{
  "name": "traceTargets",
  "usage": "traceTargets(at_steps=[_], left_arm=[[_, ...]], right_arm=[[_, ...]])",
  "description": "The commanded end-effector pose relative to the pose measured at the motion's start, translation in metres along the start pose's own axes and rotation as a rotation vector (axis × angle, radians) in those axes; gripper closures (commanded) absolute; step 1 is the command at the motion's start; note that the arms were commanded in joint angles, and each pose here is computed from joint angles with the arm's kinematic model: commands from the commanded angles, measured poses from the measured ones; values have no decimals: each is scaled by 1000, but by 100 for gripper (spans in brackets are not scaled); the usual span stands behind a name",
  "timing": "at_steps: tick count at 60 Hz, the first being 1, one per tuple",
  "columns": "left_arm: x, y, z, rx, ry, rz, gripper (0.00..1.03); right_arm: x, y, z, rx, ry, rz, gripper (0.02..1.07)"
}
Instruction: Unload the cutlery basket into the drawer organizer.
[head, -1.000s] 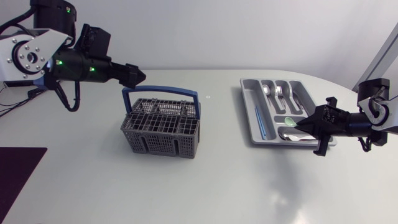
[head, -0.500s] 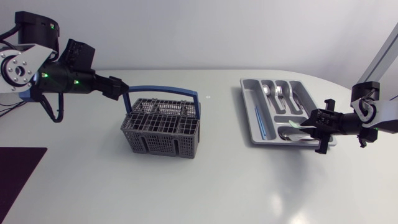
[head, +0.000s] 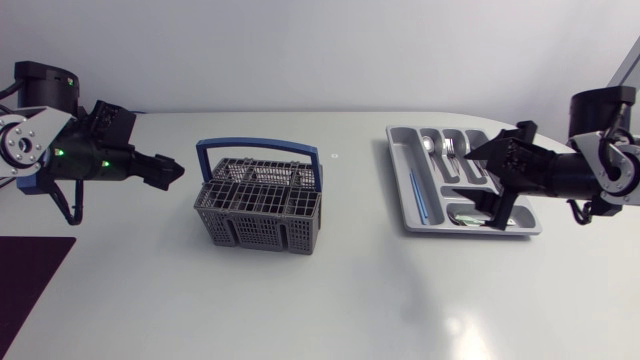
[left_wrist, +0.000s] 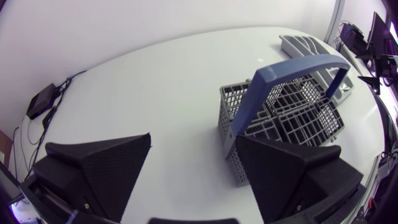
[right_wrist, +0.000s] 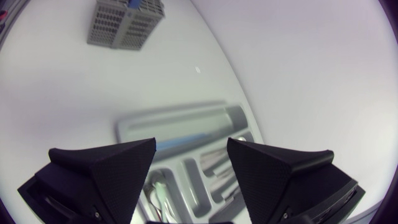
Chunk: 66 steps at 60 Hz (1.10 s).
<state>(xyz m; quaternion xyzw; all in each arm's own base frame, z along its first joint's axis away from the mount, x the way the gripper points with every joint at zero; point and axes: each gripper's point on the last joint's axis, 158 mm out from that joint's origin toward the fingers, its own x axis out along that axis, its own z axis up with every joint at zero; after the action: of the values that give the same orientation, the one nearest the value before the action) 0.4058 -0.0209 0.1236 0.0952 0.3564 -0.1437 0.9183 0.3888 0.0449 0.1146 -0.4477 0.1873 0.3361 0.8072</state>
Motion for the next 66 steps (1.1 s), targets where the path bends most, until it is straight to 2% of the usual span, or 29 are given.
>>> traceTargets(at_steps=[1,4,9,19,29,36,48,66], left_arm=[[4,-3,-20,22,32,-10,20],[6,-6,-25,20,41,-20,26],[9,-8,-32,19,50,-25,35],[19,-12,-44,11,71,-48,52],[27,-16,-52,11,85,-68,80],[35,-22,-59,12,101,-84,92],[47,-37,-62,21,105,-135,92],[56,-63,-59,35,91,-212,92]], right_arm=[[6,45,27,100,-40,108,44],[10,60,47,110,-71,149,56],[19,80,76,125,-104,196,71],[39,109,122,135,-154,259,94],[64,136,151,132,-168,309,96],[84,157,163,123,-157,337,97],[105,157,178,122,-159,315,97],[115,141,184,125,-158,261,97]])
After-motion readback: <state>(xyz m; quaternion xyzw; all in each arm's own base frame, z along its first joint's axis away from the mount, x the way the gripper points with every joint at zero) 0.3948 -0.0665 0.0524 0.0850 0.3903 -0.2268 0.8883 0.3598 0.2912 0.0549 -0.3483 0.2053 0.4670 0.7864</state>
